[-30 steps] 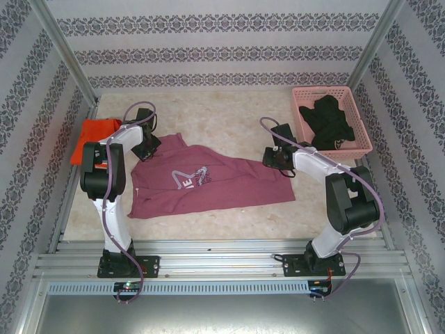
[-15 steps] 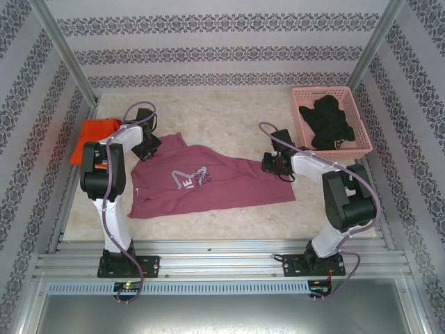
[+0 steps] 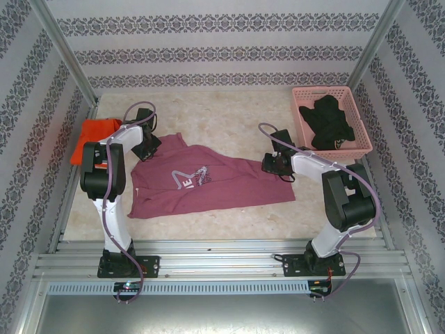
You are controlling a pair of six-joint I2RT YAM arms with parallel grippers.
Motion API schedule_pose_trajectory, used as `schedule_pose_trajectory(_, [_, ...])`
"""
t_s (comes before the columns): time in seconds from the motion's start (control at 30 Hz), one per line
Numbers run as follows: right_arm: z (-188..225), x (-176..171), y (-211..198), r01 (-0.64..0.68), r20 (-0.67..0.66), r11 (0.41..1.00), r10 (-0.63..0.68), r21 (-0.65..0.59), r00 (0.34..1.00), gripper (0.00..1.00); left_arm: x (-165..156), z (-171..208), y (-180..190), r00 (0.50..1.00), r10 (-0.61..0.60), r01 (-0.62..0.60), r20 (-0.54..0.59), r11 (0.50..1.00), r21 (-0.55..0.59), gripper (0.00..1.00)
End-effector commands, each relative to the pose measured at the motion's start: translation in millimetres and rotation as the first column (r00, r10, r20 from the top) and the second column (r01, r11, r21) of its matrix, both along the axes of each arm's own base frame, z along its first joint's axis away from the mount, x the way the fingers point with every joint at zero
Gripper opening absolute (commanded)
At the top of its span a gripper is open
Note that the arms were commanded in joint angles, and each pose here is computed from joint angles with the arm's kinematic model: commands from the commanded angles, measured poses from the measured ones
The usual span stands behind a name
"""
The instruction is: Fold and stack the t-shirts
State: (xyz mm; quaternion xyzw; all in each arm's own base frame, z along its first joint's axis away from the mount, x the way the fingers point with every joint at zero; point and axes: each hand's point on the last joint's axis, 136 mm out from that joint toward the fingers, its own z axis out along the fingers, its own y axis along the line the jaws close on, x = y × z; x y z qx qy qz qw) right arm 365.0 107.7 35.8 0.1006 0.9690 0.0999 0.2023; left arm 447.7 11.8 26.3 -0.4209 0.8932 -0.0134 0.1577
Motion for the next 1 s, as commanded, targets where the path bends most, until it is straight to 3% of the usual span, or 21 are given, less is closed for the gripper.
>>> schedule_pose_trajectory(0.0, [-5,2,-8,0.007,-0.010,0.999,-0.007,-0.032,1.000,0.34,2,7,5,1.000,0.000,0.000,0.022,1.000,0.000,0.00])
schedule_pose_trajectory(0.17, [-10,3,-2,-0.001,-0.021,1.000,0.001,-0.004,1.000,0.33,1,6,5,1.000,-0.002,0.002,0.020,1.000,0.000,0.00])
schedule_pose_trajectory(0.33, [-4,5,1,-0.008,-0.007,1.000,0.008,0.009,1.000,0.13,1,7,5,1.000,-0.001,0.001,0.021,1.000,0.002,0.00])
schedule_pose_trajectory(0.53, [13,7,-5,-0.005,0.032,1.000,0.006,-0.020,0.999,0.00,3,7,5,1.000,-0.001,0.001,0.025,1.000,-0.002,0.00])
schedule_pose_trajectory(0.83, [32,17,-9,0.019,0.103,0.999,-0.016,-0.032,0.995,0.00,4,9,5,1.000,-0.001,0.001,0.027,1.000,-0.002,0.00])
schedule_pose_trajectory(0.93, [38,24,-10,0.025,0.133,0.999,-0.020,-0.038,0.991,0.06,5,10,4,1.000,-0.002,0.002,0.030,1.000,-0.003,0.00])
schedule_pose_trajectory(0.97, [39,26,-8,0.018,0.139,0.999,-0.013,-0.037,0.990,0.02,5,10,5,0.999,-0.002,0.003,0.032,1.000,-0.003,0.00])
